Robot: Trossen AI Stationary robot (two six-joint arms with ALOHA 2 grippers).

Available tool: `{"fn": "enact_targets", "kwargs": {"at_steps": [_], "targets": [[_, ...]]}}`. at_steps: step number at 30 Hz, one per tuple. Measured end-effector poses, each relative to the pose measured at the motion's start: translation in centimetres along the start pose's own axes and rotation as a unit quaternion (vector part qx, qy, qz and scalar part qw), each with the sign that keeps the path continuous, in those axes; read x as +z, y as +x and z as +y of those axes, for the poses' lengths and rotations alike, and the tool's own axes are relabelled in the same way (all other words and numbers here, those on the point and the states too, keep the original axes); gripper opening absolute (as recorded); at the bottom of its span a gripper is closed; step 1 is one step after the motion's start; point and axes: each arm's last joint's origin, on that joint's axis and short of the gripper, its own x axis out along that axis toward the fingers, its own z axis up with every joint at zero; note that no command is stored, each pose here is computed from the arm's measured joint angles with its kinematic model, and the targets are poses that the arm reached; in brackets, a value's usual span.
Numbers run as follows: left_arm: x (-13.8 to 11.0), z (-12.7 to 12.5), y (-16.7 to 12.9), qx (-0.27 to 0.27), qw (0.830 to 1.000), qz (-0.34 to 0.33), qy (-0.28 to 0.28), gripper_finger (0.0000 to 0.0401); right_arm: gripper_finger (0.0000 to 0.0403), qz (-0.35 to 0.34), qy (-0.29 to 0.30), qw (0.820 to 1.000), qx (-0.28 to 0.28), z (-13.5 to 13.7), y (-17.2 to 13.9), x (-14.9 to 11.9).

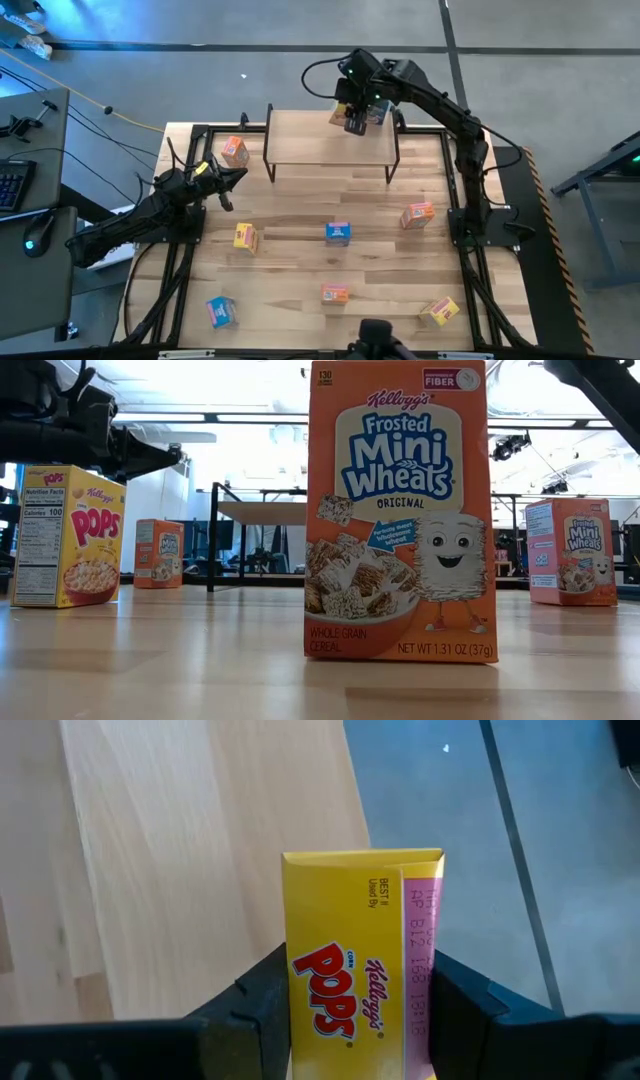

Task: Stack cereal on shelf
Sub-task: Put the top yellow cereal box on the shelf

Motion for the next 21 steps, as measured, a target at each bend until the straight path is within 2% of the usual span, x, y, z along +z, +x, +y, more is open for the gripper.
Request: {"fn": "enact_targets", "kwargs": {"at_steps": [10,14,21], "targets": [[0.0,0.0,0.0,0.0,1.0,0.0,-0.001,0.0003,0.0154,0.02,-0.008,1.0,0.009,0.2,2.7,0.4],[0.0,0.0,0.0,0.0,1.0,0.0,-0.001,0.0003,0.0155,0.019,-0.009,1.0,-0.004,0.1,3.1,0.6],[0.0,0.0,0.0,0.0,1.0,0.0,-0.001,0.0003,0.0204,0.001,-0.008,1.0,-0.017,0.1,3.2,1.1]]}}
